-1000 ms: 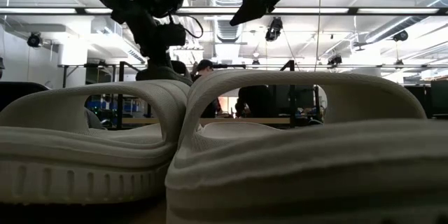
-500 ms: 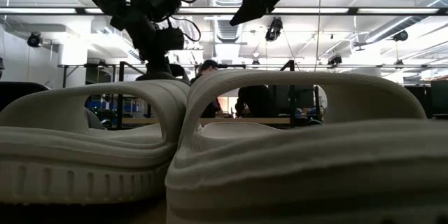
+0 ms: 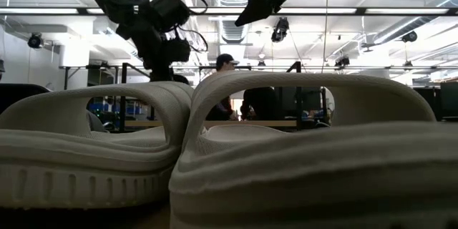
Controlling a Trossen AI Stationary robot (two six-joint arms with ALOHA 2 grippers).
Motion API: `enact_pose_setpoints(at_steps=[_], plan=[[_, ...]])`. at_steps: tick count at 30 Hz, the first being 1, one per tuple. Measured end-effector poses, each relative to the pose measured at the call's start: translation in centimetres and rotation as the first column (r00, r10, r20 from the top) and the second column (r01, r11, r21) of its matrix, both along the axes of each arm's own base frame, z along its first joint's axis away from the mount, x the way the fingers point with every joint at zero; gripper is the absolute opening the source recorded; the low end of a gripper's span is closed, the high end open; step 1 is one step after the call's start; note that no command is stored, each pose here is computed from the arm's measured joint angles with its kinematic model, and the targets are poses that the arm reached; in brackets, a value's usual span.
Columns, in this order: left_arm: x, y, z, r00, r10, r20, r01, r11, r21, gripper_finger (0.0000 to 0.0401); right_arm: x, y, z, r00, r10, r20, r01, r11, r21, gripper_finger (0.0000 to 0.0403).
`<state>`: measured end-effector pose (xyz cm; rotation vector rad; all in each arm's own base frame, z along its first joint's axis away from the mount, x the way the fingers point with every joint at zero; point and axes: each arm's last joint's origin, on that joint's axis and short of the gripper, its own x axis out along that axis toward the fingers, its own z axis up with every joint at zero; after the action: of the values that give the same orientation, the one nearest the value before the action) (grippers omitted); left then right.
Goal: Pick and place slides into the shelf
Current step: Put the left black slide on the shelf
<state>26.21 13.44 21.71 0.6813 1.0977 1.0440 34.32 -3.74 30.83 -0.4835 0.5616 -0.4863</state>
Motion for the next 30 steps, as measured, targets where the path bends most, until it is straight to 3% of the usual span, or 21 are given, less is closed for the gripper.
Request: enact_pose_setpoints(at_steps=[11, 30], plan=[[0.0, 0.8, -1.1, 0.998, 0.045, -0.046, -0.045, 0.999, 0.003, 0.0, 0.0, 0.0, 0.0, 1.0, 0.0, -0.001, 0.0, 1.0, 0.0, 0.0076], [-0.9, 0.8, -2.2, 0.995, 0.033, -0.092, -0.032, 0.999, 0.005, 0.0, 0.0, 0.0, 0.0, 1.0, 0.002, -0.003, -0.002, 1.0, -0.003, 0.0079]])
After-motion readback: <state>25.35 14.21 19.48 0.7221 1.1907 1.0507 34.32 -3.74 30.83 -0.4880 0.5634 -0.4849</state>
